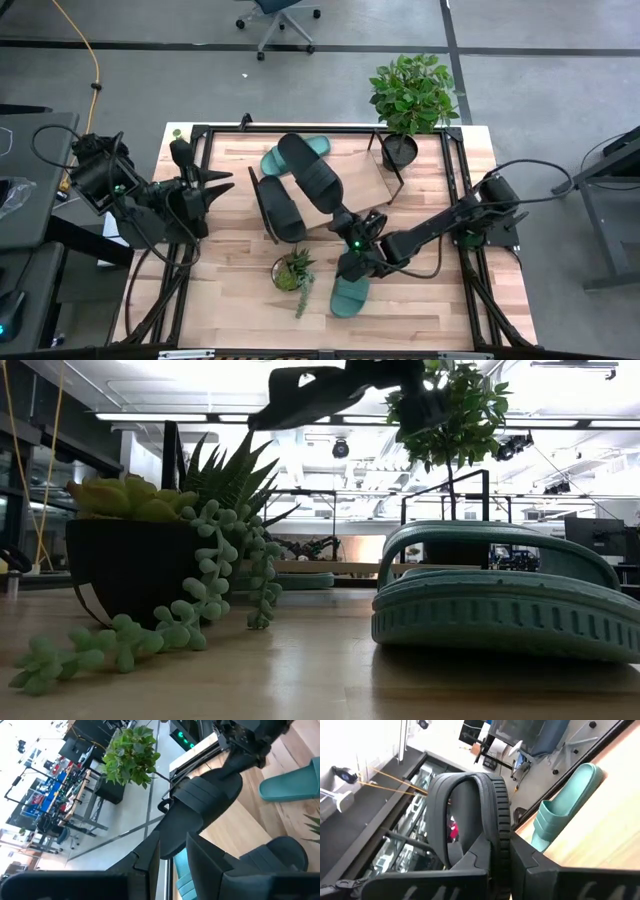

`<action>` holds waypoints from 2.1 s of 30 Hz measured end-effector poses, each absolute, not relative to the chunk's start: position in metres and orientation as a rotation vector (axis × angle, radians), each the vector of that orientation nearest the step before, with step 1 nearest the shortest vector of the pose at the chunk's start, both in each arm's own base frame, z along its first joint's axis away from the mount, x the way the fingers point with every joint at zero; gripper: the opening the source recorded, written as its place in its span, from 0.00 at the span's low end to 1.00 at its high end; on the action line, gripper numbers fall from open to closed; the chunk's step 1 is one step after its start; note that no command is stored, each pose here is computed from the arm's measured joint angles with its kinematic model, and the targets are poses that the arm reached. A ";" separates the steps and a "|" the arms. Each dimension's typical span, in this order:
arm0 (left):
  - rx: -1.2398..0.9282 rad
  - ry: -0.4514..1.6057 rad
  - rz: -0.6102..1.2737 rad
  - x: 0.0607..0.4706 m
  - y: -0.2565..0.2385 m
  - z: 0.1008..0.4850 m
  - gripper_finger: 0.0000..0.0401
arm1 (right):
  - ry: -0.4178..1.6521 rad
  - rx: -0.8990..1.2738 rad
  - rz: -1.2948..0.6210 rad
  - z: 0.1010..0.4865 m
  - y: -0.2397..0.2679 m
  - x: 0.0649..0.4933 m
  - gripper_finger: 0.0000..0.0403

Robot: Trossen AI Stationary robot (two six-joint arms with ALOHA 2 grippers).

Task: Pick and place slides into the shelf
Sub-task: Put the black slipper on the shelf

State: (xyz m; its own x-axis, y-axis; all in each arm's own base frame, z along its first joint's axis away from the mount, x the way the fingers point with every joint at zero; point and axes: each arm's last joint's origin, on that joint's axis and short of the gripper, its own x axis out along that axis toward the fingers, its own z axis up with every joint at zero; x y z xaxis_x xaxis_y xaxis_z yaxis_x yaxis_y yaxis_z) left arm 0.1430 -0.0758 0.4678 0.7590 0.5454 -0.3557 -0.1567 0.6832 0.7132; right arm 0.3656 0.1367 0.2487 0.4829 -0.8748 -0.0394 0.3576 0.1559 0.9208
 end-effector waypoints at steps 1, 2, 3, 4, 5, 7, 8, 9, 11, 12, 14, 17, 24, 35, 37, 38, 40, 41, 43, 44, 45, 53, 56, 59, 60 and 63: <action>0.716 0.590 0.420 0.142 -0.075 0.468 0.21 | -0.599 1.082 -0.958 0.246 0.137 0.367 0.01; 0.716 0.590 0.420 0.141 -0.075 0.468 0.21 | -0.602 1.087 -0.956 0.244 0.138 0.369 0.01; 0.714 0.592 0.415 0.140 -0.074 0.469 0.21 | -0.606 1.094 -0.953 0.241 0.139 0.371 0.01; 0.714 0.595 0.408 0.140 -0.074 0.468 0.21 | -0.613 1.103 -0.951 0.240 0.140 0.372 0.01; 0.711 0.596 0.403 0.139 -0.073 0.469 0.21 | -0.618 1.109 -0.949 0.238 0.140 0.373 0.01; 0.710 0.599 0.398 0.139 -0.073 0.468 0.21 | -0.629 1.120 -0.947 0.236 0.141 0.375 0.01; 0.711 0.600 0.396 0.140 -0.074 0.468 0.21 | -0.636 1.126 -0.947 0.234 0.141 0.375 0.01; 0.714 0.601 0.393 0.140 -0.074 0.468 0.21 | -0.643 1.132 -0.947 0.232 0.142 0.376 0.01; 0.711 0.604 0.385 0.139 -0.074 0.468 0.21 | -0.649 1.139 -0.947 0.229 0.142 0.377 0.01; 0.709 0.606 0.380 0.139 -0.074 0.468 0.21 | -0.652 1.143 -0.946 0.227 0.142 0.377 0.01; 0.710 0.611 0.373 0.139 -0.074 0.468 0.21 | -0.659 1.154 -0.944 0.225 0.143 0.378 0.01; 0.720 0.620 0.372 0.139 -0.073 0.467 0.21 | -0.656 1.158 -0.942 0.223 0.143 0.378 0.01; 0.724 0.623 0.372 0.138 -0.073 0.467 0.21 | -0.641 1.184 -0.939 0.219 0.139 0.378 0.01; 0.722 0.622 0.373 0.138 -0.073 0.467 0.21 | -0.553 1.334 -0.924 0.207 0.129 0.378 0.01; 0.719 0.624 0.365 0.138 -0.073 0.467 0.21 | -0.518 1.336 -0.931 0.205 0.126 0.379 0.01; 0.717 0.625 0.362 0.138 -0.073 0.467 0.21 | -0.517 1.343 -0.934 0.205 0.124 0.380 0.01; 0.714 0.628 0.352 0.138 -0.073 0.466 0.21 | -0.537 1.354 -0.939 0.205 0.121 0.381 0.01; 0.711 0.631 0.345 0.138 -0.074 0.466 0.21 | -0.550 1.348 -0.946 0.205 0.118 0.381 0.01; 0.708 0.635 0.332 0.138 -0.074 0.466 0.21 | -0.578 1.326 -0.963 0.206 0.113 0.382 0.01; 0.708 0.635 0.332 0.138 -0.074 0.466 0.21 | -0.592 1.320 -0.971 0.206 0.110 0.383 0.01; 0.709 0.636 0.332 0.138 -0.074 0.466 0.21 | -0.598 1.316 -0.980 0.206 0.106 0.384 0.01; 0.706 0.640 0.318 0.138 -0.074 0.466 0.21 | -0.596 1.288 -1.049 0.203 0.080 0.388 0.01; 0.707 0.640 0.318 0.138 -0.074 0.466 0.21 | -0.572 1.296 -1.065 0.200 0.076 0.388 0.01; 0.713 0.642 0.316 0.138 -0.074 0.466 0.21 | -0.549 1.342 -1.077 0.196 0.074 0.385 0.01; 0.714 0.642 0.316 0.138 -0.074 0.466 0.21 | -0.528 1.362 -1.083 0.195 0.074 0.384 0.01; 0.716 0.641 0.319 0.138 -0.074 0.466 0.21 | -0.471 1.380 -1.110 0.190 0.075 0.380 0.01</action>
